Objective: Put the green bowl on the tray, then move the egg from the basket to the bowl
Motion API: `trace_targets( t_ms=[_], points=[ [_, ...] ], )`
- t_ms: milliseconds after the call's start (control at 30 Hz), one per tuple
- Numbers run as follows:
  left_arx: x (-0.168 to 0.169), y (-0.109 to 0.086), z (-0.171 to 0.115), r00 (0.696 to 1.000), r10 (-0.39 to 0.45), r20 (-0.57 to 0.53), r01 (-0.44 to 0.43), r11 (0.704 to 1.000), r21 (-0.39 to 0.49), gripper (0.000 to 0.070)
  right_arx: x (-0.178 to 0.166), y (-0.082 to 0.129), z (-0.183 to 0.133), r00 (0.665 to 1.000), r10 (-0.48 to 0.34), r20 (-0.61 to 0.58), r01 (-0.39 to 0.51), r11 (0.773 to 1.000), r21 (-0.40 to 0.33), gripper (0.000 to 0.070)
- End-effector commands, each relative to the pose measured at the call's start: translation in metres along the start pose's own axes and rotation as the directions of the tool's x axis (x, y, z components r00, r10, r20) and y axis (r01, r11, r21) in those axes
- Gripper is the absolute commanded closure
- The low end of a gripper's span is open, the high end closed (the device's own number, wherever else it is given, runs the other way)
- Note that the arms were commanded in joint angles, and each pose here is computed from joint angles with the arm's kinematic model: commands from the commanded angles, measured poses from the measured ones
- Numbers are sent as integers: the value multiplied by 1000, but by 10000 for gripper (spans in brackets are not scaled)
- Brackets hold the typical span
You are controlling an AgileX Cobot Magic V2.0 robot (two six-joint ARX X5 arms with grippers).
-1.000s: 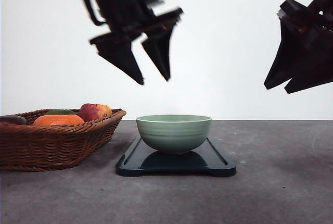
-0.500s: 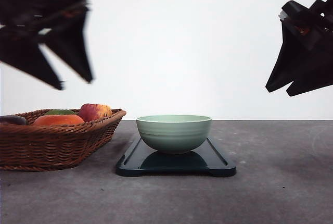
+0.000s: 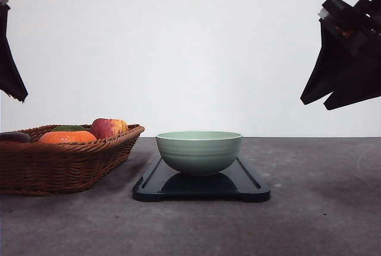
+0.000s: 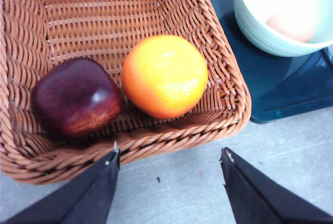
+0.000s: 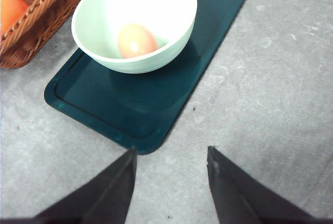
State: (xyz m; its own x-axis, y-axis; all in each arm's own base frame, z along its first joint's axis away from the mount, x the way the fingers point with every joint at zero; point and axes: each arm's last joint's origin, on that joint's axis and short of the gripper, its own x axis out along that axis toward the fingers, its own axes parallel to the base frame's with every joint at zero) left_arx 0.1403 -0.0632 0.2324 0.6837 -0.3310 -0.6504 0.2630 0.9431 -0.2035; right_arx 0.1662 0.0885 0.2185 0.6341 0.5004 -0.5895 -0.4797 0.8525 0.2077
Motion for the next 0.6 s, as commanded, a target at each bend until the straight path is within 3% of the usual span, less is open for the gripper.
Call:
trace_targets(
  t_ms=[0,33,67,100,567],
  points=[
    [0,-1,2,1000,-3,5,3,1000,-14,349,1,1,1,1000,8,3,-8,1000,4,452],
    [0,-1,2,1000,-2,2,2,1000,-14,433,1,1,1,1000,7,3,-7,1000,4,507],
    [0,-1,2,1000,-3,4,3,1000,-14,657,1,1,1,1000,3,6,-3,1000,4,669],
    [0,-1,2,1000,-4,9,4,1000,-15,686,1,1,2,1000,2,12,-2,1000,5,687],
    [0,-1,2,1000,-4,10,4,1000,-17,700,1,2,4,999,27,30,-27,1000,2,684]
  ],
)
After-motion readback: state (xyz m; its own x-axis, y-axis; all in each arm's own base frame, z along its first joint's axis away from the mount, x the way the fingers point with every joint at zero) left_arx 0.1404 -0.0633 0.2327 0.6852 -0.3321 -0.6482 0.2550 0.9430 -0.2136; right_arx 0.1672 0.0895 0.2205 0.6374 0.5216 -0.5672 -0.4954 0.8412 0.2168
